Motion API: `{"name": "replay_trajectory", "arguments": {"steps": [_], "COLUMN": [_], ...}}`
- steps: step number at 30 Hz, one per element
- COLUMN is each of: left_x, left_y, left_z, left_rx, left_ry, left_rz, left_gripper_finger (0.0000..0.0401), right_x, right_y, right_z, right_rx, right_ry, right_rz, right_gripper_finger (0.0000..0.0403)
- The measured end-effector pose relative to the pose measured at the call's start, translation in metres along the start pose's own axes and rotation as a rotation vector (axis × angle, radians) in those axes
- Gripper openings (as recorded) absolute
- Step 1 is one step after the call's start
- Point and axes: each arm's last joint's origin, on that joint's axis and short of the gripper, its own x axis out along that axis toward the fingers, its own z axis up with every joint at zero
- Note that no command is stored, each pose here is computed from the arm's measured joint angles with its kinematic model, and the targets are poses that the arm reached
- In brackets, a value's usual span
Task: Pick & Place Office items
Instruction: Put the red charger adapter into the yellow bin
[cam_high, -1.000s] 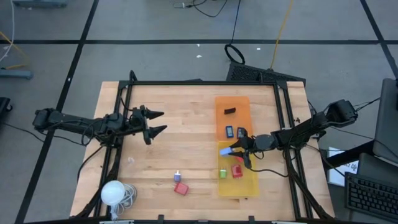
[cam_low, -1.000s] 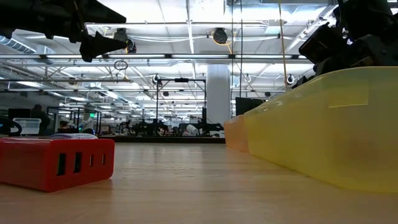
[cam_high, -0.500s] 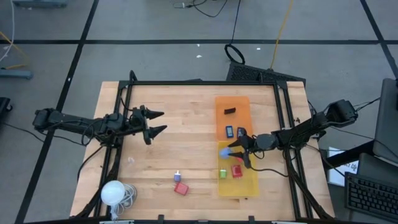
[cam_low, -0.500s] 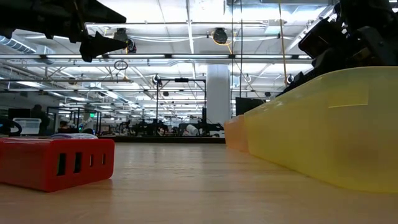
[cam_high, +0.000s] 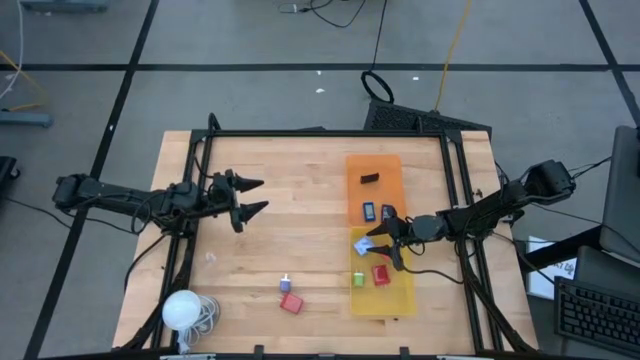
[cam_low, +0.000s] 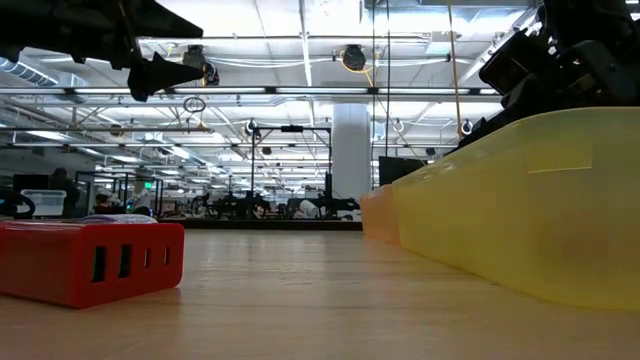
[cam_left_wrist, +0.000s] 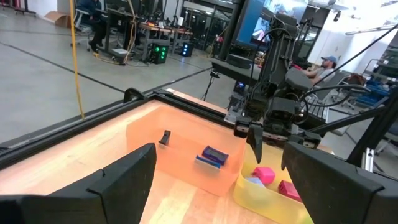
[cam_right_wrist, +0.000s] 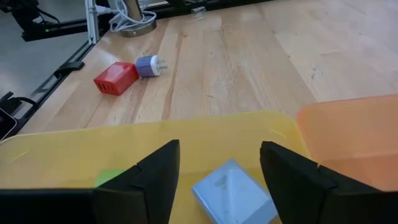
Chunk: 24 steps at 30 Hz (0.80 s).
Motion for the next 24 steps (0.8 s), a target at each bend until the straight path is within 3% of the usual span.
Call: {"name": "replay_trajectory", "arguments": {"steps": [18,20,24], "left_x": [0.009,0.013,0.021], "left_y": [-0.001,-0.003,-0.014], "left_z": [-0.010,-0.013,-0.016], "left_rx": [-0.063,-0.065,-0.075], "left_ry": [0.066,0.085,0.118], "left_rz": [0.008,-0.049,-0.272], "left_gripper_finger": [0.0351,0.0351,0.0351], "right_x": [0.000,0.000,0.000], "right_y": [0.000,0.000,0.000], "right_z": [0.000,0.000,0.000], "right_rx": [-0.004,-0.004,-0.003], "right_ry": [0.000,-0.001,-0.004], "right_rz": [-0.001,-0.001,-0.001], "right_gripper_finger": [0.0206,0.0206,0.0204]}}
